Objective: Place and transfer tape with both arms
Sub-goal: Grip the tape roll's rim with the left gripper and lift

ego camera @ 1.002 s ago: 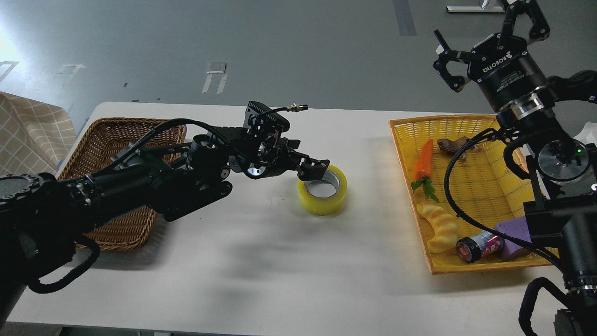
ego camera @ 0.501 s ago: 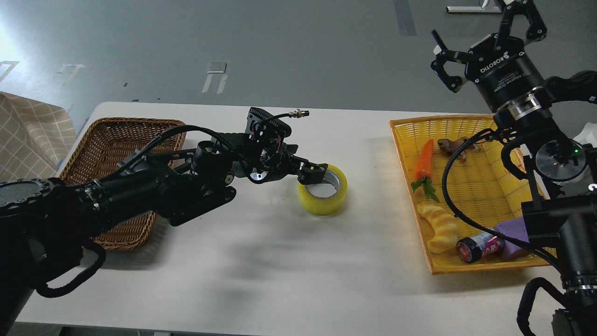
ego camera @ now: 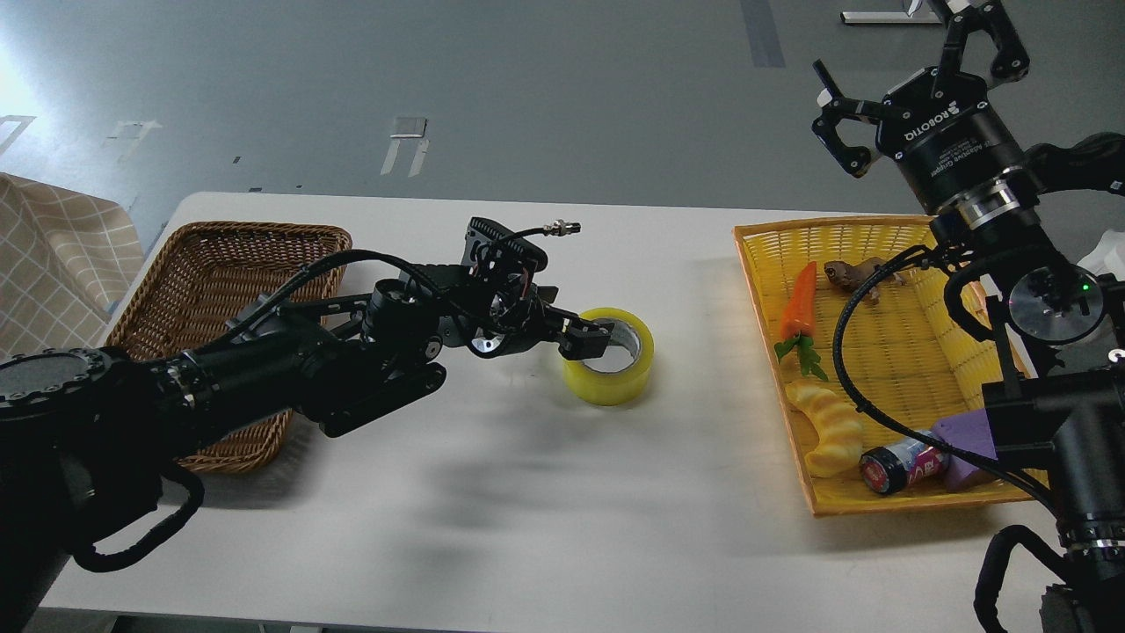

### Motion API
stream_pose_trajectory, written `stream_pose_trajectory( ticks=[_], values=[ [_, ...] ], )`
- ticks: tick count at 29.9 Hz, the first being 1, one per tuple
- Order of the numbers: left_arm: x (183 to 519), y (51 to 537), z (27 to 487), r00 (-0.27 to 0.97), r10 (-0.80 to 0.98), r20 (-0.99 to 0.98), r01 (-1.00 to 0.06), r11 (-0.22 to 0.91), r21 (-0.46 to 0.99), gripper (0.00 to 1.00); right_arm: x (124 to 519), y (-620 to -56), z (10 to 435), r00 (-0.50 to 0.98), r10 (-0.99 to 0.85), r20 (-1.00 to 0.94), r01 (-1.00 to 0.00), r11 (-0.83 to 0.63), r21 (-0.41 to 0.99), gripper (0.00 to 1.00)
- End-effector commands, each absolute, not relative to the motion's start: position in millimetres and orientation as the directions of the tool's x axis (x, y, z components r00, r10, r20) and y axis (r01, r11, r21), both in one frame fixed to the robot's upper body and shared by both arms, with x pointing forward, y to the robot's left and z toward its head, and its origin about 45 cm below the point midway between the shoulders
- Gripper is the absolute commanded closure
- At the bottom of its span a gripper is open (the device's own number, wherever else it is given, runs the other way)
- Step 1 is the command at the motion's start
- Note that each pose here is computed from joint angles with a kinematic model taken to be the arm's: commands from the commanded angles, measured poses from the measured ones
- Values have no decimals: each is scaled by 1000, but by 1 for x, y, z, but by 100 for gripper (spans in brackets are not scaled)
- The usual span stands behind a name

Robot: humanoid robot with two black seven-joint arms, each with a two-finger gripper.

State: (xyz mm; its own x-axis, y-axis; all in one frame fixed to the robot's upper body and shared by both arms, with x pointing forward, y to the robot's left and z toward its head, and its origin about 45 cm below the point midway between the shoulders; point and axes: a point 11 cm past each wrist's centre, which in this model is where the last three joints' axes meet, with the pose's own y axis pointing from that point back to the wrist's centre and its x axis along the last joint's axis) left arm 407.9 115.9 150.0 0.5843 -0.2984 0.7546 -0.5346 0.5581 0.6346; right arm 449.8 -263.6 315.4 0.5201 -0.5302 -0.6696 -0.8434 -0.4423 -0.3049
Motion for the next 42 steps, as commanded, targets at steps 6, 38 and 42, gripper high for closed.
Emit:
stream_pose_trajectory(
  ticks=[6, 38, 42],
  values=[
    [411, 118, 145, 594, -295, 749, -542, 541, 643, 4, 450, -263, 315, 519, -530, -670, -844, -442, -304, 1],
    [413, 128, 119, 628, -321, 709, -549, 464, 696, 100, 449, -264, 312, 515, -529, -675, -847, -438, -303, 1],
    [416, 124, 127, 602, -340, 722, -553, 475, 684, 100, 449, -263, 311, 512, -528, -678, -848, -437, -300, 1]
  ],
)
